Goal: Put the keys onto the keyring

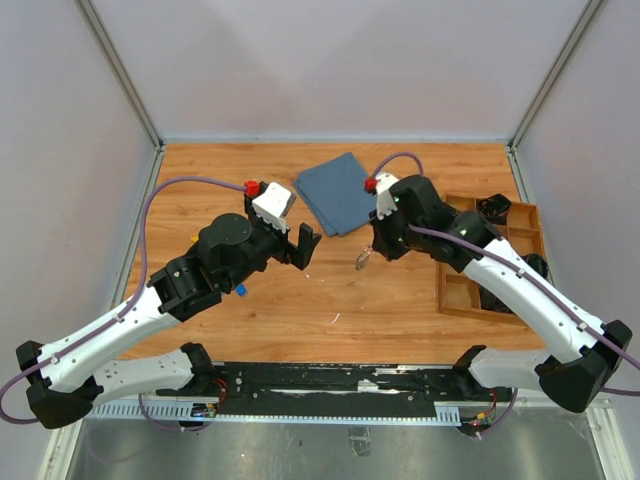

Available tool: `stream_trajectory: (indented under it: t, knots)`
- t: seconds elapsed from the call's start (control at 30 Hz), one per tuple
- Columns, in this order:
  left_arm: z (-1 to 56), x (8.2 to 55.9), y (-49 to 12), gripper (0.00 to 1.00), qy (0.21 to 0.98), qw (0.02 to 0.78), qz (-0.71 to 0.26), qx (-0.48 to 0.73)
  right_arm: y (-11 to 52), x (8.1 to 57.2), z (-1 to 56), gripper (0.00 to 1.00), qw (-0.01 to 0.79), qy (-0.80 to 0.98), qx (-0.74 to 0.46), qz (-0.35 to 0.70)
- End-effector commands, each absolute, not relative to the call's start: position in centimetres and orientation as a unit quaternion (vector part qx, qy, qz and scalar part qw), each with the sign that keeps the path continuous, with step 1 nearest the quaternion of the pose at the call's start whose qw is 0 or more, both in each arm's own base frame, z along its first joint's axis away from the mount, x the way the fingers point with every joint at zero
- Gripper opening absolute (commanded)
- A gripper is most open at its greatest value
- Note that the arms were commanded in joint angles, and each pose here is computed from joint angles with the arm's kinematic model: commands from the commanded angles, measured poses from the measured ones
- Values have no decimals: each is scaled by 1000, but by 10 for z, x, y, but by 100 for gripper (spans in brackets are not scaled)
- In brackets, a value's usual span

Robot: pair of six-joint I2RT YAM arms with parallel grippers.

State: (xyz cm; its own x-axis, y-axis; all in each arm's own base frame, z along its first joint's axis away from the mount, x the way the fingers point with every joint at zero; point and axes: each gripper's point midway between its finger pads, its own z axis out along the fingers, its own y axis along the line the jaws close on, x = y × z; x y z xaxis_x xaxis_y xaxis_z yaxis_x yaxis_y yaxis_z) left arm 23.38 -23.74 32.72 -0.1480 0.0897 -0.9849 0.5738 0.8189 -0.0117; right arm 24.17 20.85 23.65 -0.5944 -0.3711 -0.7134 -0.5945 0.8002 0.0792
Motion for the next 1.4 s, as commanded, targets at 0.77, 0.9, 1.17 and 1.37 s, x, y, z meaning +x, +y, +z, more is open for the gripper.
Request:
stream_trajectory:
  t: [0.77,0.9,1.17,1.37]
  knots:
    - [331,230,-252,96,710,621,-229,240,215,224,244,1,353,866,-287,208]
    - [329,231,-257,97,705,623,-234,246,218,221,260,1,369,852,-296,225]
    - [329,227,-271,97,687,635,-239,260,224,202,279,1,372,820,-345,264]
    - [333,219,-282,95,668,658,-217,271,222,194,294,1,373,811,-360,270]
